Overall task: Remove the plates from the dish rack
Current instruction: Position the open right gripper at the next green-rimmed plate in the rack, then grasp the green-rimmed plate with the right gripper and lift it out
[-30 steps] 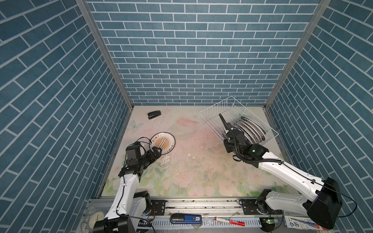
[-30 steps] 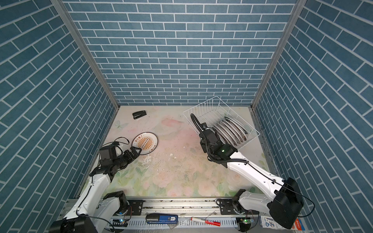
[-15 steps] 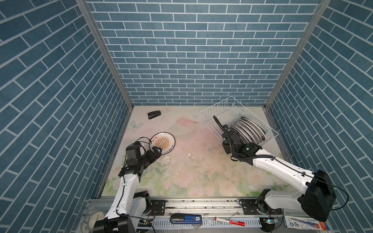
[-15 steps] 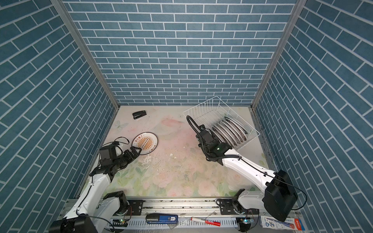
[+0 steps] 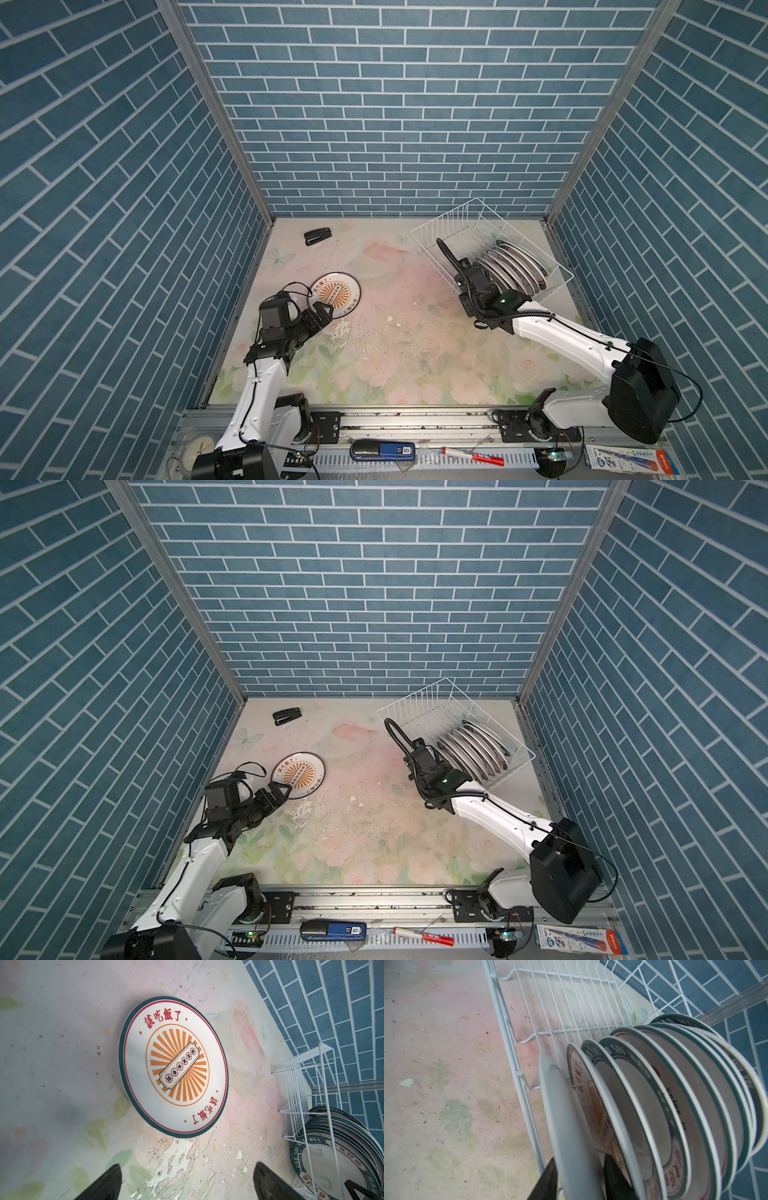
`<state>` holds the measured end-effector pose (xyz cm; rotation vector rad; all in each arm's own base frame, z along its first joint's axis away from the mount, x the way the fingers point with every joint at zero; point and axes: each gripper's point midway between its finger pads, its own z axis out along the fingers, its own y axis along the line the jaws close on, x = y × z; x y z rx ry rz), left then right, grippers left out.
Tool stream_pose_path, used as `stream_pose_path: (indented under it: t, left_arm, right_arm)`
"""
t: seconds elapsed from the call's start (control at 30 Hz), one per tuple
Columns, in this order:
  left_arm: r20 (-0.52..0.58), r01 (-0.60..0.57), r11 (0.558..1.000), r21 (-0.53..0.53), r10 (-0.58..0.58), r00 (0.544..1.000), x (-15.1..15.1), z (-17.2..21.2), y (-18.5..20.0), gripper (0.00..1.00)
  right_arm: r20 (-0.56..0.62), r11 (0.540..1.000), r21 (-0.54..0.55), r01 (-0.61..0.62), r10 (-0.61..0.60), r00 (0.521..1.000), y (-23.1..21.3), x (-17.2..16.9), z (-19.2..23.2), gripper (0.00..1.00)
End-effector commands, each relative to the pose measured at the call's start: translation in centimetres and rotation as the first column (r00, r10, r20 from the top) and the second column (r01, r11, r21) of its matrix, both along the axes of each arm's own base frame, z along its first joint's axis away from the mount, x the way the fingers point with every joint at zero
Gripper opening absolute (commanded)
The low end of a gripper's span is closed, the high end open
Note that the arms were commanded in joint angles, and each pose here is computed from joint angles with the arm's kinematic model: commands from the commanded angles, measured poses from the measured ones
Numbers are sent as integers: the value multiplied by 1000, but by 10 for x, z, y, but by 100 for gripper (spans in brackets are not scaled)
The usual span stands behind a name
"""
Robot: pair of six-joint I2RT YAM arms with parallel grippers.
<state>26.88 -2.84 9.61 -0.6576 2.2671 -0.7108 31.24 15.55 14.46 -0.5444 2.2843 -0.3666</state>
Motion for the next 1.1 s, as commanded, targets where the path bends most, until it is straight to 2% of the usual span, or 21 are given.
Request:
stream_pose_path:
  t: [0.0,0.1,0.4,0.8,0.93,1.07]
  left_arm:
    - [-1,12,1000,14,-12,1000,-1,-2,-1,99]
    - [0,12,1000,14,-12,1000,0,-2,-1,99]
    - [-7,13,1000,11,-13,1000,1,-4,-1,99]
    - [9,14,1000,6,-14,1000,4,0,-1,99]
    - [14,11,1000,3,-11,1000,4,0,-1,99]
    - [16,2,1000,8,-2,1000,5,-2,0,99]
  right_arm:
    - [15,1000,-9,27,-26,1000,-1,7,7,37]
    - [10,1000,-5,24,-24,1000,-1,6,5,35]
    - [5,1000,21,-15,15,1000,1,-1,7,17]
    - [9,999,15,-34,34,999,-1,-5,4,5]
    - [45,999,16,-38,37,998,-2,-2,16,0]
    - [113,998,33,-49,45,993,0,2,43,0]
